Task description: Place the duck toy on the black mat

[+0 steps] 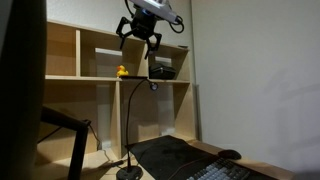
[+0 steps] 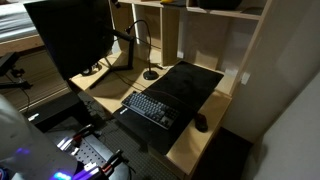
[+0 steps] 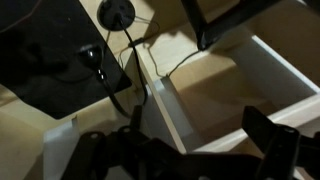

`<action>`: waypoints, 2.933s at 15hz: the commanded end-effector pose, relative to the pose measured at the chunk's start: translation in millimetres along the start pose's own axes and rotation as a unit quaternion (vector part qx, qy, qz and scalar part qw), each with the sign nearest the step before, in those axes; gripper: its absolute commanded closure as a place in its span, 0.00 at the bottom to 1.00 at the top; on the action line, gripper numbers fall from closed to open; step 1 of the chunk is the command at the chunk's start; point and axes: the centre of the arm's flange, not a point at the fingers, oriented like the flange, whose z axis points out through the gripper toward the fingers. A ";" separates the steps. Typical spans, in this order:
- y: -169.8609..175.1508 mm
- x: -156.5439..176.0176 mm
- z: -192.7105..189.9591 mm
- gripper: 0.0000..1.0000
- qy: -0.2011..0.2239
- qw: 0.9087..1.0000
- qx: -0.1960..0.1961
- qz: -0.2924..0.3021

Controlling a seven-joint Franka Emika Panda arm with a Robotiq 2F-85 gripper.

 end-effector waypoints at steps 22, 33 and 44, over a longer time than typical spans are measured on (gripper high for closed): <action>-1.1 141.5 43.2 0.00 0.086 0.995 0.045 0.011; -24.9 150.5 64.8 0.00 0.152 0.987 0.045 -0.004; -56.8 220.7 155.0 0.00 0.226 0.973 0.055 0.001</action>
